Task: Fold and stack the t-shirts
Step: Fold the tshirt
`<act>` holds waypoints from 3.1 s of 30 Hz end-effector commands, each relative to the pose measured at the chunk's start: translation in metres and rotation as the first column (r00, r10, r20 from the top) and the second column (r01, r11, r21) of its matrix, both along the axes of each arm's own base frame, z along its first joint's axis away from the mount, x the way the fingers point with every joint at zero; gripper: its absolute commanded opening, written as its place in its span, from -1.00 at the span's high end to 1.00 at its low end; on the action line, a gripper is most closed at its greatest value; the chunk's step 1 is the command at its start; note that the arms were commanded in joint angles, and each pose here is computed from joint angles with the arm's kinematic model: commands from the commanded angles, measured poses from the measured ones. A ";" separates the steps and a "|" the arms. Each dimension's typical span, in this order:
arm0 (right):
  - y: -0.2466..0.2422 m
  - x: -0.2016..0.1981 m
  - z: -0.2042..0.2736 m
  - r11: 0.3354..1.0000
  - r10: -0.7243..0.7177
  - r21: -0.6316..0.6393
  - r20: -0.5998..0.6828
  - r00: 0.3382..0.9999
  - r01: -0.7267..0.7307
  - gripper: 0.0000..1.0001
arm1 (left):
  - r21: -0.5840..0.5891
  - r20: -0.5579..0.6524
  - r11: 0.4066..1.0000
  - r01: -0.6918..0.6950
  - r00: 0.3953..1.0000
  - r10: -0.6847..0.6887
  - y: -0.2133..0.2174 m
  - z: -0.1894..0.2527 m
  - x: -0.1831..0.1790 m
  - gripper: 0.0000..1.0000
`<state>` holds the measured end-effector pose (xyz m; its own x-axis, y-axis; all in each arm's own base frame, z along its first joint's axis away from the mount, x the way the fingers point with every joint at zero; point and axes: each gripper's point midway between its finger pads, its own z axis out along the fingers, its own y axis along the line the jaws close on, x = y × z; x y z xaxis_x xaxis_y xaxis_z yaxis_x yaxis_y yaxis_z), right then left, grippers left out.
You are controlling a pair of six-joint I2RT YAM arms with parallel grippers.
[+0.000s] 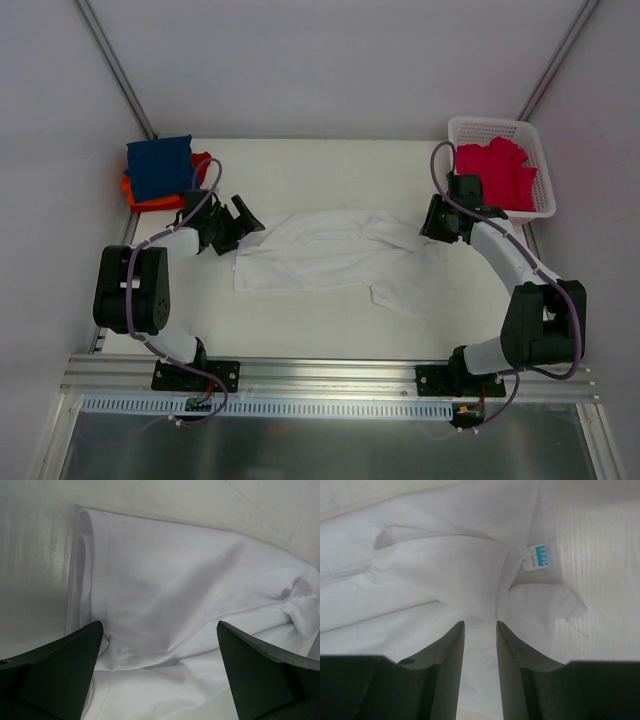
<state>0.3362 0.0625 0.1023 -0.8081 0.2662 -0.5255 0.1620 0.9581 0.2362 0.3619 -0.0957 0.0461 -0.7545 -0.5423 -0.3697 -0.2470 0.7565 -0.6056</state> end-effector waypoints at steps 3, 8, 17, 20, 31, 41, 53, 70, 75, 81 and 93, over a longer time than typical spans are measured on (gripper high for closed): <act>0.026 0.004 0.016 0.997 0.076 -0.022 0.030 0.997 -0.075 0.31 | 0.017 0.071 1.000 0.013 0.997 -0.014 0.002 0.028 -0.004 -0.98; 0.033 -0.016 0.010 0.995 0.087 -0.054 0.031 0.996 -0.086 0.31 | 0.032 0.123 0.999 0.022 0.992 -0.026 0.003 0.050 -0.014 -0.98; 0.040 -0.056 0.006 0.993 0.092 -0.081 0.060 0.994 -0.087 0.31 | 0.012 0.120 0.999 0.048 0.992 -0.049 -0.003 0.053 -0.051 -0.98; 0.036 -0.068 0.008 0.992 0.086 -0.094 0.072 0.994 -0.079 0.30 | 0.001 0.115 0.999 0.046 0.992 -0.046 -0.005 0.048 -0.067 -0.98; 0.024 -0.115 -0.018 0.993 0.068 -0.098 0.022 0.997 -0.066 0.30 | -0.019 0.051 0.998 0.064 0.997 -0.063 -0.013 0.017 -0.125 -0.98; 0.024 -0.125 -0.017 0.995 0.069 -0.080 0.018 0.997 -0.068 0.30 | 0.136 0.027 0.990 0.030 0.999 -0.034 0.004 0.015 -0.149 -0.98; 0.028 -0.128 -0.012 0.995 0.088 -0.057 0.028 0.996 -0.086 0.30 | 0.239 -0.047 0.971 0.007 0.999 0.005 0.015 -0.005 -0.155 -0.98; 0.026 -0.136 -0.014 0.994 0.092 -0.058 0.020 0.996 -0.091 0.38 | 0.298 -0.061 0.954 -0.023 0.997 0.043 0.014 -0.014 -0.141 0.05; 0.022 -0.149 -0.032 0.995 0.081 -0.062 -0.026 0.996 -0.082 0.30 | 0.299 -0.065 0.954 -0.017 0.997 0.039 0.013 -0.016 -0.142 0.22; 0.020 -0.157 -0.036 0.996 0.066 -0.052 -0.026 0.997 -0.067 0.27 | 0.307 -0.063 0.952 -0.019 0.997 0.040 0.014 -0.015 -0.141 0.02; 0.028 -0.157 -0.033 0.997 0.079 -0.019 -0.018 0.997 -0.079 0.28 | 0.353 -0.075 0.934 -0.045 0.994 0.077 0.021 -0.015 -0.134 0.12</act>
<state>0.1808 0.0836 0.0647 -0.8387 0.1723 -0.5165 0.0904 0.9795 0.1800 0.2173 -0.0734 0.0214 -0.7750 -0.4298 -0.4633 -0.3308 0.9005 -0.2821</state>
